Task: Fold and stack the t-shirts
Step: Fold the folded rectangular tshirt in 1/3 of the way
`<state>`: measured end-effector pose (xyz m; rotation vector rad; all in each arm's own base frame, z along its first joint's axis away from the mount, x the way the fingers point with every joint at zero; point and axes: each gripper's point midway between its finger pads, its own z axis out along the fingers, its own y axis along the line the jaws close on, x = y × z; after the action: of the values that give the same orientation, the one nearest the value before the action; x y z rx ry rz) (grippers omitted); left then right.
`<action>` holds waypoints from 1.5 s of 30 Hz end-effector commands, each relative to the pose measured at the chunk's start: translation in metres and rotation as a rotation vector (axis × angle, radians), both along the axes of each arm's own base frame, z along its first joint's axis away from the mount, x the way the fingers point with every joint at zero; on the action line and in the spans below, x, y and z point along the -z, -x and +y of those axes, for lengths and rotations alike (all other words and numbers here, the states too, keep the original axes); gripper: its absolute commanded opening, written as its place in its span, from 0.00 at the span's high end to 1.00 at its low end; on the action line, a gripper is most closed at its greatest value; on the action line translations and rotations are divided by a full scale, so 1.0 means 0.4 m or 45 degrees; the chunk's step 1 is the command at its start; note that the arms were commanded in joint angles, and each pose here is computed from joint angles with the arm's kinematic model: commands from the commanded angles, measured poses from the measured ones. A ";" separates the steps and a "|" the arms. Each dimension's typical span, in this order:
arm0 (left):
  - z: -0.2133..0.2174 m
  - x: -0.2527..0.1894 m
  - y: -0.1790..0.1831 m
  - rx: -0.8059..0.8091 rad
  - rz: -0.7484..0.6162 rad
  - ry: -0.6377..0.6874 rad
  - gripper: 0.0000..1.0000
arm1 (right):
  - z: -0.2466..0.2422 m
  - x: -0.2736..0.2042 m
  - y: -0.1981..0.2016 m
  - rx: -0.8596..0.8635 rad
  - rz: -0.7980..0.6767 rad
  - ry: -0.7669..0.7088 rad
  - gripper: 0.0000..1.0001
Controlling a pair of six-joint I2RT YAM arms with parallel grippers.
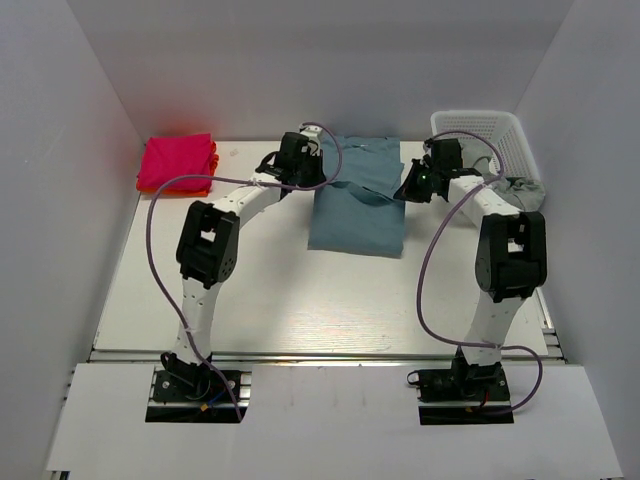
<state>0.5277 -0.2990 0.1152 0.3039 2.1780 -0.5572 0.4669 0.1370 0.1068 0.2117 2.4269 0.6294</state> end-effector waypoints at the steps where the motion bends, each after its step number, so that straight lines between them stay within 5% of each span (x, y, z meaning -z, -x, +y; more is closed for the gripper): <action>1: -0.006 -0.078 -0.055 0.050 -0.116 0.066 1.00 | 0.003 -0.031 -0.058 -0.041 -0.079 -0.032 1.00; 7: -0.007 -0.016 -0.086 0.093 -0.065 0.069 0.99 | -0.008 0.001 -0.092 -0.005 -0.049 -0.071 1.00; 9: 0.010 -0.016 -0.097 0.059 -0.063 0.067 0.91 | 0.003 0.009 -0.109 -0.044 -0.050 -0.094 0.96; 10: 0.009 -0.021 -0.101 0.059 -0.076 0.072 0.79 | 0.000 0.003 -0.117 -0.054 -0.063 -0.091 0.92; 11: 0.026 -0.021 -0.109 0.043 -0.077 0.071 0.40 | 0.004 0.004 -0.132 -0.061 -0.071 -0.096 0.77; 14: 0.032 -0.024 -0.120 0.045 -0.081 0.081 0.00 | -0.003 -0.012 -0.154 -0.060 -0.114 -0.059 0.20; 15: 0.024 -0.055 -0.129 0.057 -0.117 0.102 0.00 | -0.009 -0.038 -0.162 -0.064 -0.155 -0.040 0.10; 24: 0.042 -0.071 -0.014 0.151 -0.018 0.138 0.00 | -0.014 -0.107 -0.043 -0.091 -0.247 -0.023 0.10; 32: -0.095 -0.130 0.080 0.549 -0.073 0.335 0.00 | 0.028 -0.069 0.081 -0.235 -0.250 -0.118 0.10; 45: -0.092 0.152 -0.026 0.507 0.151 0.354 0.00 | 0.078 0.083 -0.039 -0.323 -0.179 -0.184 0.10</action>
<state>0.5389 -0.3397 0.0659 0.5705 2.0905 -1.0801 0.4645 0.1616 0.0697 -0.0369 2.3490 0.8688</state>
